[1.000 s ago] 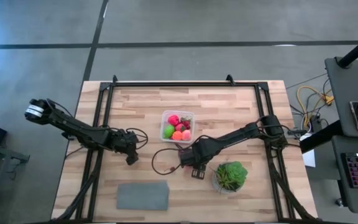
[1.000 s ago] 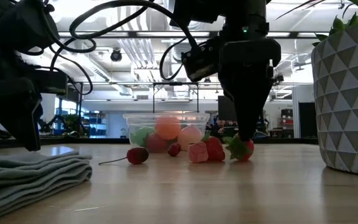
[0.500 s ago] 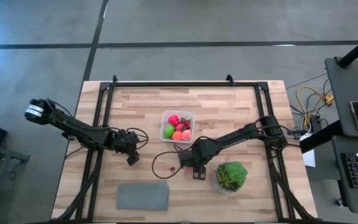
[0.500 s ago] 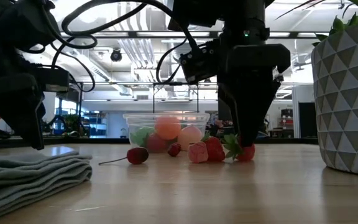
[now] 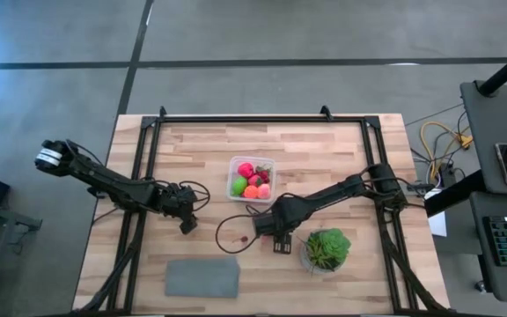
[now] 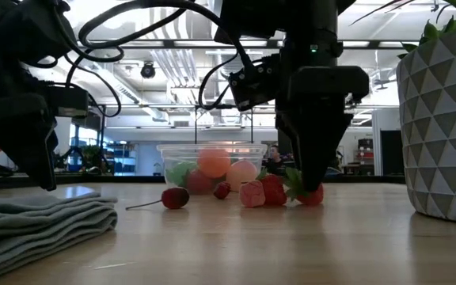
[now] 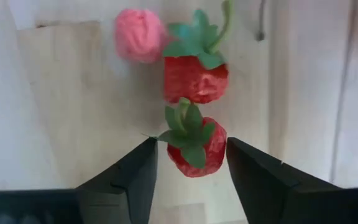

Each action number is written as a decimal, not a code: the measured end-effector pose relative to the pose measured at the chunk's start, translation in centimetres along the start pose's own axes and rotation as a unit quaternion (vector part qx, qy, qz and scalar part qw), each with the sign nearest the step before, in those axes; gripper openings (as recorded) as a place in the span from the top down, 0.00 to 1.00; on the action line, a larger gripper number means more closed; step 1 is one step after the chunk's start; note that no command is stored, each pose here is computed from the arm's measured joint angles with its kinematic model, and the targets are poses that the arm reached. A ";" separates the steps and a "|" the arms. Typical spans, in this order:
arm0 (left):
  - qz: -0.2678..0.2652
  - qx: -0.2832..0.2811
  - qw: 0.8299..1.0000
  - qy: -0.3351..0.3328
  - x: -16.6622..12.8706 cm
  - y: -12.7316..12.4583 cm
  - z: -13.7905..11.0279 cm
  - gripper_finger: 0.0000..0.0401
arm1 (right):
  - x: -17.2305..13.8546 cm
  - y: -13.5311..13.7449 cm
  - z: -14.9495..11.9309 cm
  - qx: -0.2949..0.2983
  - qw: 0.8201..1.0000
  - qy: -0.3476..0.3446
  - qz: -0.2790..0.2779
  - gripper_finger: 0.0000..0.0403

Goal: Pick and placing Produce into tupperware
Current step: Put the red strawberry into the transparent bin, then put the red cherry into the transparent bin

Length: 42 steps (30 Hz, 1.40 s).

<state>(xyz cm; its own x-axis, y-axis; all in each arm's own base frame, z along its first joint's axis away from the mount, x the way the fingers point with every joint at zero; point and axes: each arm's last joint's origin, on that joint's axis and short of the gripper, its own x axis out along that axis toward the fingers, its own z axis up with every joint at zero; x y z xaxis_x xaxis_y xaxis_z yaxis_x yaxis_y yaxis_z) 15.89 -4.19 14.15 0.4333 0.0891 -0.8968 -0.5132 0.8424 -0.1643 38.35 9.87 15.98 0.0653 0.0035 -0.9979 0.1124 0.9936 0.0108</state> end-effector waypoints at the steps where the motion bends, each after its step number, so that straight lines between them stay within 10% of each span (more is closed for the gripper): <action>1: 0.000 0.000 1.000 0.000 0.0 0.0 0.0 0.20 | 0.0 0.0 0.0 0.000 1.000 -0.002 -0.005 0.55; 12: 0.000 0.000 1.000 0.000 0.0 0.0 0.0 0.20 | -0.3 -0.3 0.0 0.028 1.000 -0.001 -0.008 0.66; 20: -0.001 0.001 1.000 0.000 0.0 0.0 0.0 0.20 | -6.0 -1.1 0.3 0.099 0.990 -0.099 -0.019 0.66; 25: -0.002 0.000 1.000 -0.002 0.0 0.0 0.0 0.20 | -10.9 -4.4 1.1 0.171 0.961 -0.214 -0.049 0.64; 33: -0.031 -0.006 0.999 -0.014 0.0 -0.5 0.4 0.20 | -9.7 -11.9 3.1 0.271 0.941 -0.202 -0.027 0.57; 42: -0.109 -0.019 0.993 -0.047 -0.3 -1.7 1.3 0.20 | -9.8 -12.9 3.2 0.279 0.939 -0.200 -0.003 0.39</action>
<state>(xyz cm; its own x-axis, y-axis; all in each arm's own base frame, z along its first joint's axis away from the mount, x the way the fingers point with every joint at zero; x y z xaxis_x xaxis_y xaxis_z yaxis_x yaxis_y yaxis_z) 17.65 -4.95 15.21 0.6026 -0.0423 -0.7970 -0.4277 0.8260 -0.3671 39.44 -3.32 25.85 0.4175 -0.1557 -0.8952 0.6092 0.7790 0.1485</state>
